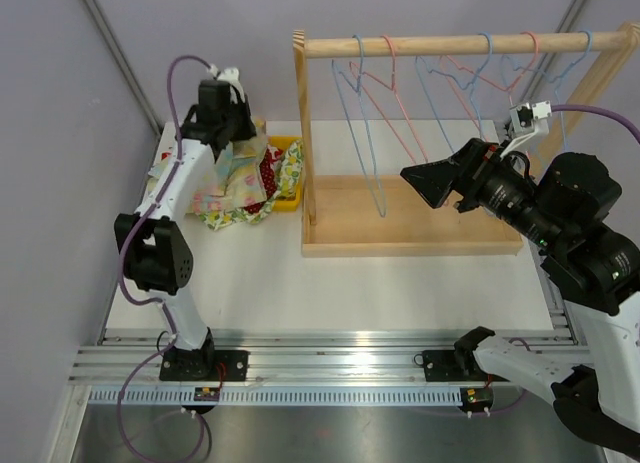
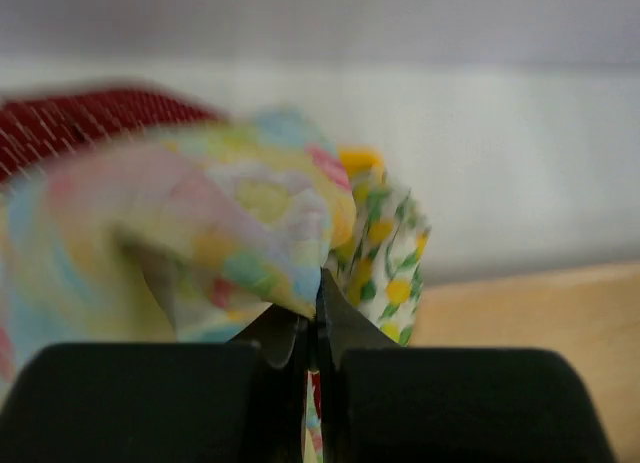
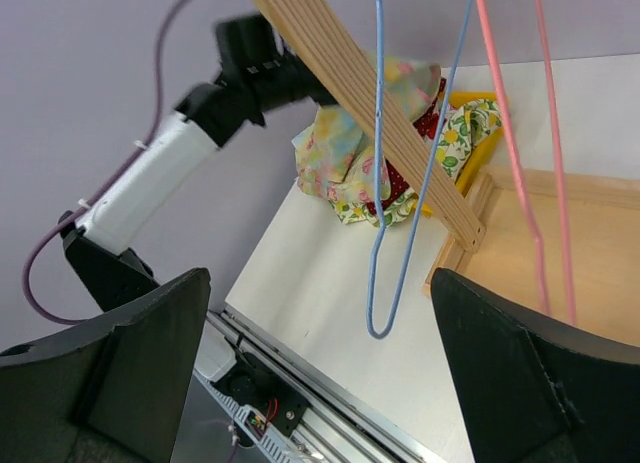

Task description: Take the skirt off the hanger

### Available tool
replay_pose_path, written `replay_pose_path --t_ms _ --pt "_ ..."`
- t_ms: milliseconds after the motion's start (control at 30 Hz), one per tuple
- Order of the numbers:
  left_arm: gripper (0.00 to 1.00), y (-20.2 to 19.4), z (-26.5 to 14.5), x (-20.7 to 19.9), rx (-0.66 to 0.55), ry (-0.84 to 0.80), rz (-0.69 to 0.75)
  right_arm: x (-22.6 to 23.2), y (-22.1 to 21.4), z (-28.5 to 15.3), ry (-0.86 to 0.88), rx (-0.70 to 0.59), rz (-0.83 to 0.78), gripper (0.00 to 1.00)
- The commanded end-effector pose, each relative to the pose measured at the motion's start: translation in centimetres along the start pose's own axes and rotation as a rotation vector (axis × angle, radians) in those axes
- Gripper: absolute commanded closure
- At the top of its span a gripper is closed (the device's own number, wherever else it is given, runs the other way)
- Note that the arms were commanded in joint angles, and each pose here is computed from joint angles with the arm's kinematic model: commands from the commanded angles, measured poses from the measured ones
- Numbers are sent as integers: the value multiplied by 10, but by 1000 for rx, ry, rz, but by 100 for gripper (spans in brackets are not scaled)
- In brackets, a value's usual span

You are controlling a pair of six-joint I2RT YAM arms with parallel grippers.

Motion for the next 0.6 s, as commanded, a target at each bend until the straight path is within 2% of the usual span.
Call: replay_pose_path --t_ms 0,33,67,133,167,300,400,467,533,567 --pt "100 -69 27 -4 66 -83 -104 -9 3 -6 -51 -20 -30 1" --pt "100 -83 33 -1 79 -77 -132 -8 4 -8 -48 -24 -29 1" --pt "95 -99 37 4 105 -63 -146 -7 5 -11 -47 -27 -31 1" --pt "72 -125 42 12 154 -33 -167 -6 6 -15 -46 -28 -37 1" --pt "2 -112 31 12 127 -17 -158 -5 8 -20 -44 -34 -46 1" --pt "1 -48 -14 1 -13 -19 -132 -1 13 -26 -26 -56 -69 1" --pt "1 14 -79 -16 -144 -42 -111 0 14 -30 -11 -87 -99 0" --pt "1 36 -125 -24 -194 -57 -83 -2 16 -36 -9 -120 -110 1" --pt "1 33 -153 -26 -192 -62 -62 -9 9 -35 -18 -134 -120 1" --pt "1 38 -186 -30 -239 -81 -53 -9 11 -47 -16 -169 -128 1"
Point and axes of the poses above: each gripper's point midway between its finger pads, its own z axis out along the fingers, its own x axis along the line the jaws close on, y = z × x, the point moved 1 cm from there along -z, back along the fingers, and after that the axes turned 2 degrees about -z, right-handed, at the moved point
